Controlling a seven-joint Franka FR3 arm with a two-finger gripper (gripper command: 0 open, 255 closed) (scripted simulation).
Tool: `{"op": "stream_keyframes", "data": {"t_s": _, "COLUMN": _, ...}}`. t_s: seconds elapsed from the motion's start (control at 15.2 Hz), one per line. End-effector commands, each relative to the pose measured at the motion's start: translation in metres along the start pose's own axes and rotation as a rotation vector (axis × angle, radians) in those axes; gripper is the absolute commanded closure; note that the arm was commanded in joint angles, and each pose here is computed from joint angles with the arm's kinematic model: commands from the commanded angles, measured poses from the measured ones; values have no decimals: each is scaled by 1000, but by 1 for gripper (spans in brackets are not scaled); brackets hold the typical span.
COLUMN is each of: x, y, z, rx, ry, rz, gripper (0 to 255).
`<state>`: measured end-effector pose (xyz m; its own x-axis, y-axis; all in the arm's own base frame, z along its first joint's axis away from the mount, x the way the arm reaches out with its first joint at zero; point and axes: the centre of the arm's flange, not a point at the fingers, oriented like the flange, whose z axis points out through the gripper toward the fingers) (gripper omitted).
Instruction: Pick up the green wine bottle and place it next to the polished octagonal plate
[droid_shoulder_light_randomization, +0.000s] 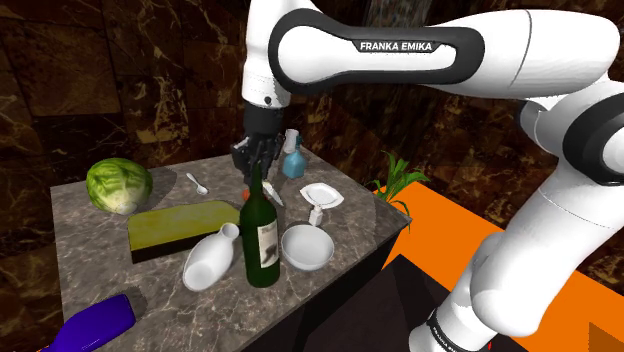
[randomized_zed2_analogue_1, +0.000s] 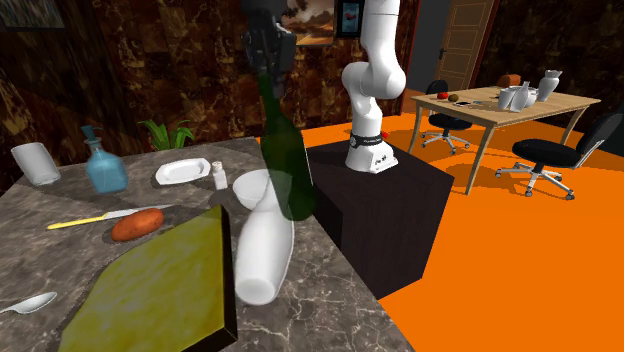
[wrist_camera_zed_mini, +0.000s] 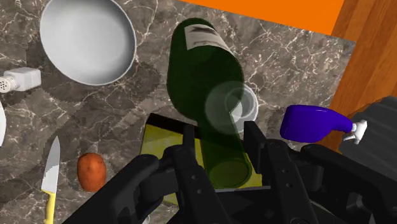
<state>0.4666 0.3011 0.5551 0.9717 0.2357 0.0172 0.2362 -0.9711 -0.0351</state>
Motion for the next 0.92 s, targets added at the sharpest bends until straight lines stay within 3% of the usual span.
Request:
{"op": "stream_keyframes", "data": {"t_s": 0.0, "x": 12, "y": 23, "z": -1, "rx": 0, "ry": 1, "rz": -1, "gripper": 255}}
{"op": "stream_keyframes", "data": {"t_s": 0.86, "x": 79, "y": 181, "z": -6, "rx": 0, "ry": 1, "rz": -1, "gripper": 255}}
